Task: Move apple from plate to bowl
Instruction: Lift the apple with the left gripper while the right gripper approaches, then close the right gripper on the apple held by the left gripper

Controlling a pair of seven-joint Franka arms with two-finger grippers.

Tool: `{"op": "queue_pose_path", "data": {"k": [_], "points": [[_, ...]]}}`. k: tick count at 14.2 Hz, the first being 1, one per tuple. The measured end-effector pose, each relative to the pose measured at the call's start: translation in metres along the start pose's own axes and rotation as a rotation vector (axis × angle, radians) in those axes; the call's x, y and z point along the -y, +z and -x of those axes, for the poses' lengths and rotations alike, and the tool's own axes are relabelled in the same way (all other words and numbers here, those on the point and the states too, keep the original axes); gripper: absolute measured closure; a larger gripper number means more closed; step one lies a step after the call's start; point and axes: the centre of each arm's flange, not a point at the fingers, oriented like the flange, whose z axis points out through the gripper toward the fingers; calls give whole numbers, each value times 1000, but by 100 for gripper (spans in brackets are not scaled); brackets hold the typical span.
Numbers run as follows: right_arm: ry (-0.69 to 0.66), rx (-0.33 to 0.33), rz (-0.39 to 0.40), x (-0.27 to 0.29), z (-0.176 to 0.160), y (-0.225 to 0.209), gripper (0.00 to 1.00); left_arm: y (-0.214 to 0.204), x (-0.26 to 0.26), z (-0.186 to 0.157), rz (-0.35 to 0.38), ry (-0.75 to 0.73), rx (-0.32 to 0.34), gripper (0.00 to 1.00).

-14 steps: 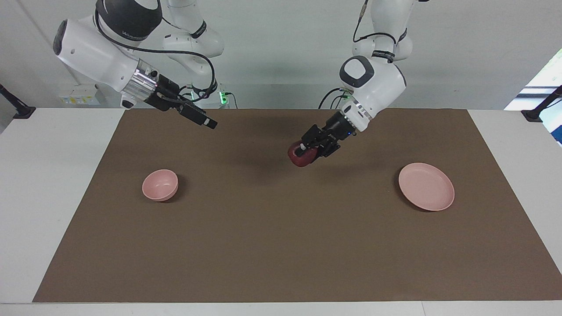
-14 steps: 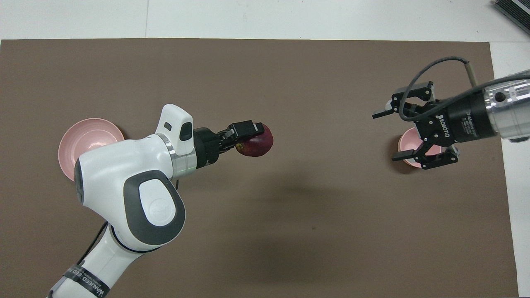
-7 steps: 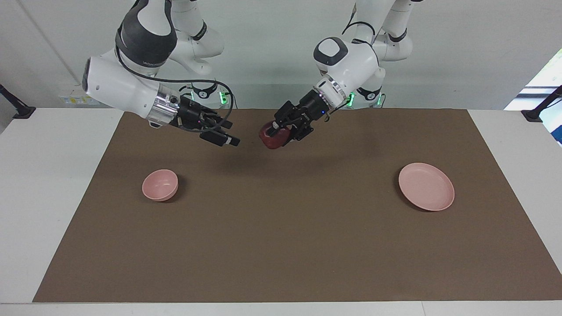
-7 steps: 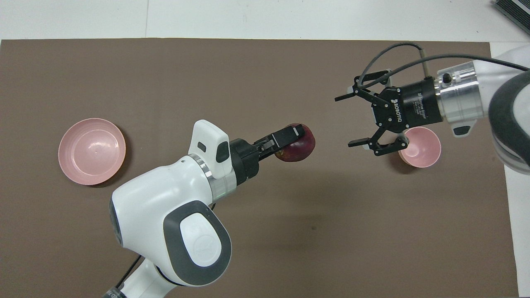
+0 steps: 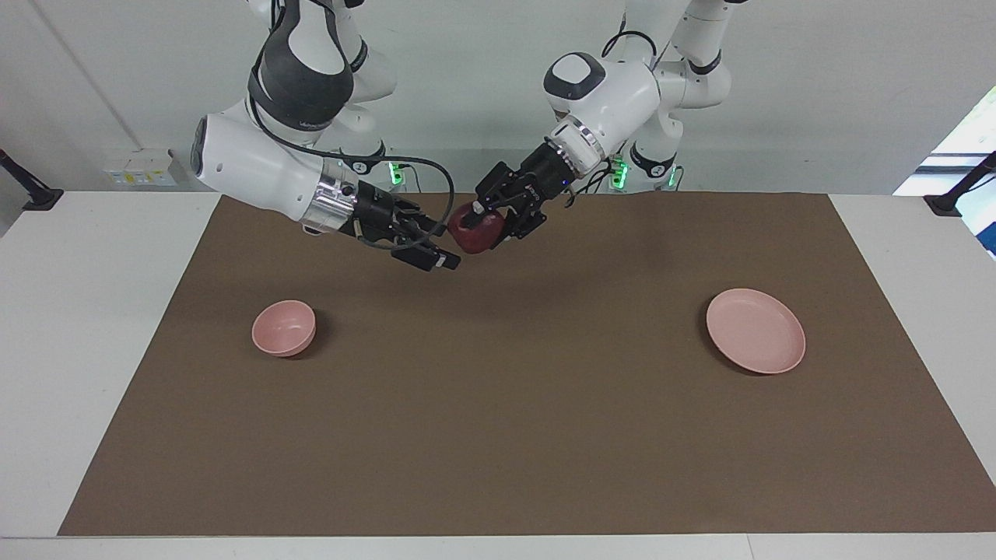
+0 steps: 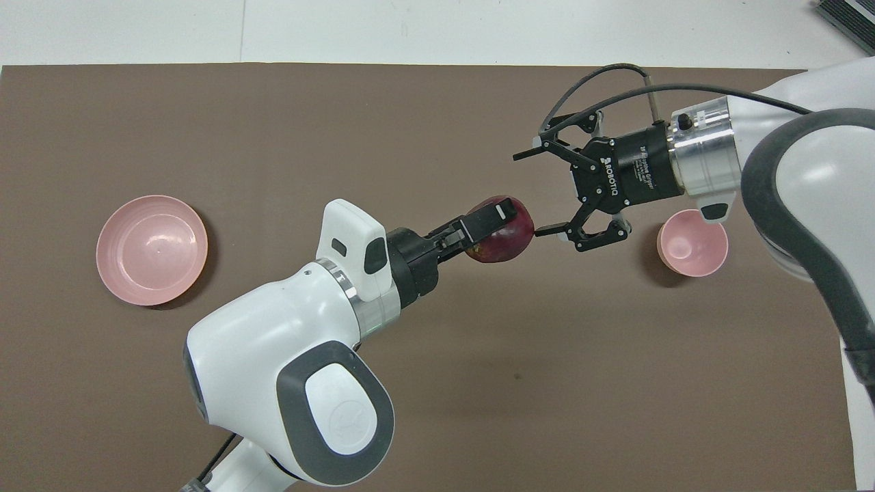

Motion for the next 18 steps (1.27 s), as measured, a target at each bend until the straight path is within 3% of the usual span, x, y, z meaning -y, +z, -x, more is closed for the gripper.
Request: {"op": "queue_pose_path", "data": {"k": [5,15,18], "points": [[1,41,71,-8,4,7,0,0,0,-1,1,-1,-4,30],[-17,61,107,-10,17,20,0,0,-1,-1,1,0,-4,30],[-18,59,96,-9,18,17,21,1,-1,2,1,1,1,30]]}}
